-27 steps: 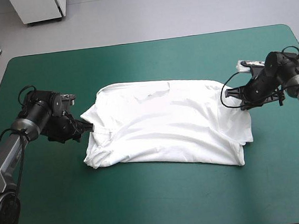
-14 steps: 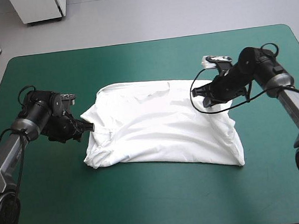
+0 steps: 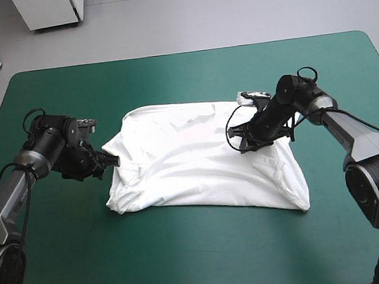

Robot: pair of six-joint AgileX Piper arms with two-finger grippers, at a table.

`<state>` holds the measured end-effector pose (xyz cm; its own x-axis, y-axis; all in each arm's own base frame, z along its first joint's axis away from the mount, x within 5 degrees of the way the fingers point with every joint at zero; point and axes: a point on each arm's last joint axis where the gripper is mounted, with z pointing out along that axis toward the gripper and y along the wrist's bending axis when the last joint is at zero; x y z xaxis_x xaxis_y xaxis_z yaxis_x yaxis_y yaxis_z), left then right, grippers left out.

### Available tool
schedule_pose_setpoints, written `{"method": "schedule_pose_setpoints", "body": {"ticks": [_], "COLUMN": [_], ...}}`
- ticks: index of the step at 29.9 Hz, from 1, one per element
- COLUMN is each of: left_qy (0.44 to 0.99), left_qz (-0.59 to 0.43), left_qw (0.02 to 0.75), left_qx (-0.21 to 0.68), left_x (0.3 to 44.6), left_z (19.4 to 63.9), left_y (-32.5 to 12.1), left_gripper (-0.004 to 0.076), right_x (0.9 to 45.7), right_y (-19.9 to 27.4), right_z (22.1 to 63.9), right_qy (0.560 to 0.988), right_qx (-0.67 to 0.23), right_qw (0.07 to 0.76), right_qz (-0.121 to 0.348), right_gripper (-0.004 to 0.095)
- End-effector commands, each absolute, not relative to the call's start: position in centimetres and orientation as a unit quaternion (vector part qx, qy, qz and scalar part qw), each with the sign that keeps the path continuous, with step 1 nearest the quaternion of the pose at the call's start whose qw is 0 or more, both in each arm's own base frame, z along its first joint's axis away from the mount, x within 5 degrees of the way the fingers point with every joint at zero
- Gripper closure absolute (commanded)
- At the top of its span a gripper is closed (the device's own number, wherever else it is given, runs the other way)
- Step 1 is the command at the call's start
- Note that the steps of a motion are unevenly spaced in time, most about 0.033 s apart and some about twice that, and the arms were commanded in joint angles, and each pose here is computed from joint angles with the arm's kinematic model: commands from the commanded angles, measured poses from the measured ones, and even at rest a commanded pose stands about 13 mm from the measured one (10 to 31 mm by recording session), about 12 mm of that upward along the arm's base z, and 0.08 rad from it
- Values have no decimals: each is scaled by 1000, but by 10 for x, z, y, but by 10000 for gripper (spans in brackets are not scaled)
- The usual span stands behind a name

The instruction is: Fold the cloth

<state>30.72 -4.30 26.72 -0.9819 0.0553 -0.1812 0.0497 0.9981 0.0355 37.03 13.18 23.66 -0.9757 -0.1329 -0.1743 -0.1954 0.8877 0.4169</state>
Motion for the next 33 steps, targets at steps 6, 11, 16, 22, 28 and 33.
{"method": "schedule_pose_setpoints", "body": {"ticks": [6, 11, 16, 22, 28, 33], "left_qy": [991, 992, 988, 984, 986, 990], "left_qz": [10, 11, 0, -57, -62, -20], "left_qw": [134, 126, 156, 170, 149, 137], "left_qx": [25, 24, 15, 2, 29, 36], "left_x": [305, 302, 289, 268, 251, 237], "left_z": [289, 291, 312, 333, 328, 301], "left_y": [-43, -42, -41, -48, -74, -95], "left_gripper": [360, 360, 360, 360, 428, 440], "right_x": [357, 336, 309, 280, 260, 254], "right_y": [136, 119, 95, 84, 74, 71], "right_z": [295, 324, 348, 383, 406, 411], "right_qy": [944, 957, 974, 966, 958, 957], "right_qx": [-109, -112, -120, -93, -87, -79], "right_qw": [146, 164, 156, 214, 256, 267], "right_qz": [276, 212, 115, 107, 91, 85], "right_gripper": [446, 449, 449, 449, 450, 450]}}
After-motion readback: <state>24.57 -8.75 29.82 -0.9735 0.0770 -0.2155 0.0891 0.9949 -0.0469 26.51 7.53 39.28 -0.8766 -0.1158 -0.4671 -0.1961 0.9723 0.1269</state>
